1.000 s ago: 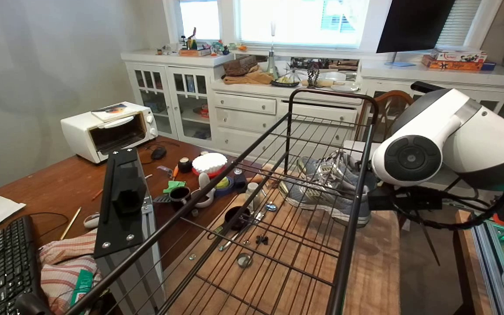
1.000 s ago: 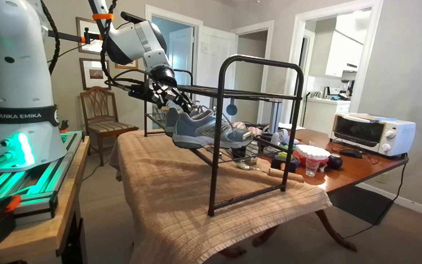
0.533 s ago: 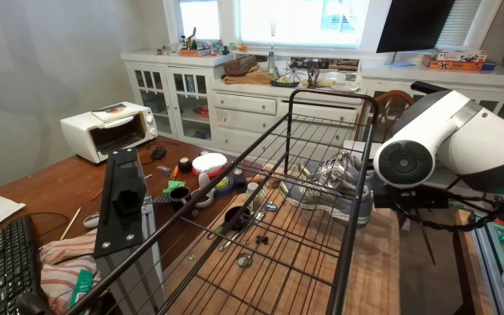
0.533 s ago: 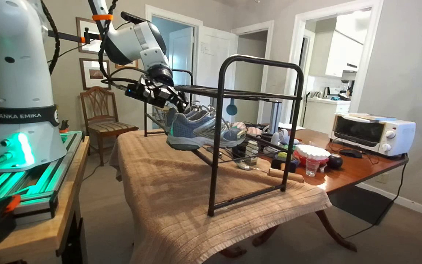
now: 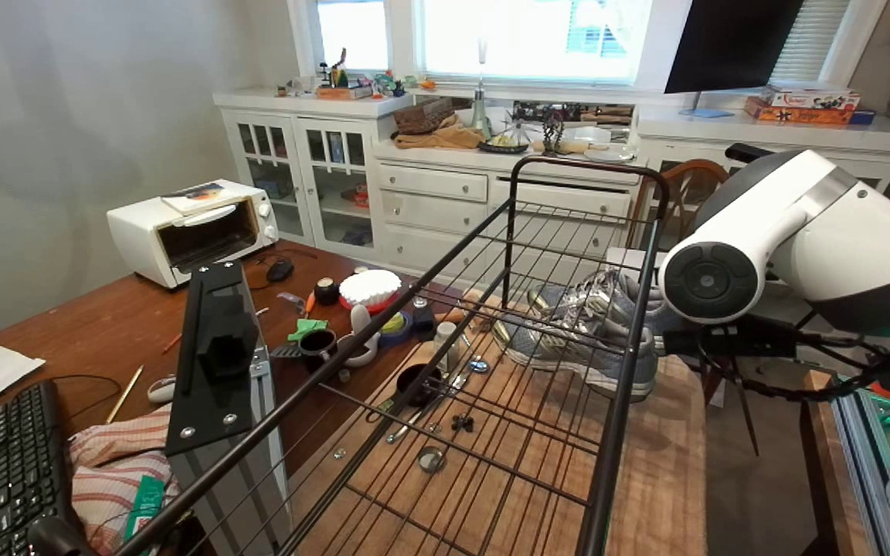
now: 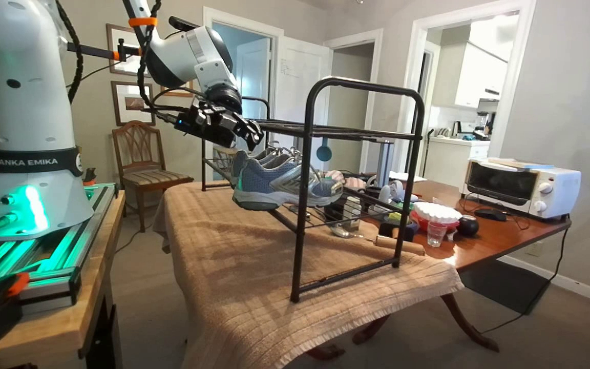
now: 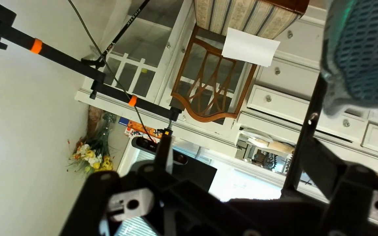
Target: Move the right sneaker to the shelf below it
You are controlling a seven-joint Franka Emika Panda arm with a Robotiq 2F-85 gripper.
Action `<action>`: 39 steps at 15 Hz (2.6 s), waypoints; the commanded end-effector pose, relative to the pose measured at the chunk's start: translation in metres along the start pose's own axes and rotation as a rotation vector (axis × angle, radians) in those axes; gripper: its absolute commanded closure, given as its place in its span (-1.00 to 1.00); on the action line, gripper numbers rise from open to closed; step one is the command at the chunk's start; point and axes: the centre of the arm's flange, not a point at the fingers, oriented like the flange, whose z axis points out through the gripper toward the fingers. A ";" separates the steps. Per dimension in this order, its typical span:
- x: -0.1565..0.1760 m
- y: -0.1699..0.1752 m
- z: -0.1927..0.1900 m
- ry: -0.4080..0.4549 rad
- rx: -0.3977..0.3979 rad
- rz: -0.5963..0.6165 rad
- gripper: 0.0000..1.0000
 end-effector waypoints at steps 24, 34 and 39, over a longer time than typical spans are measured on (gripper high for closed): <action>0.076 0.077 -0.033 -0.490 0.332 -0.195 -1.00; 0.135 0.084 -0.005 -0.734 0.651 -0.226 -1.00; 0.154 0.093 0.004 -0.760 0.822 -0.363 -1.00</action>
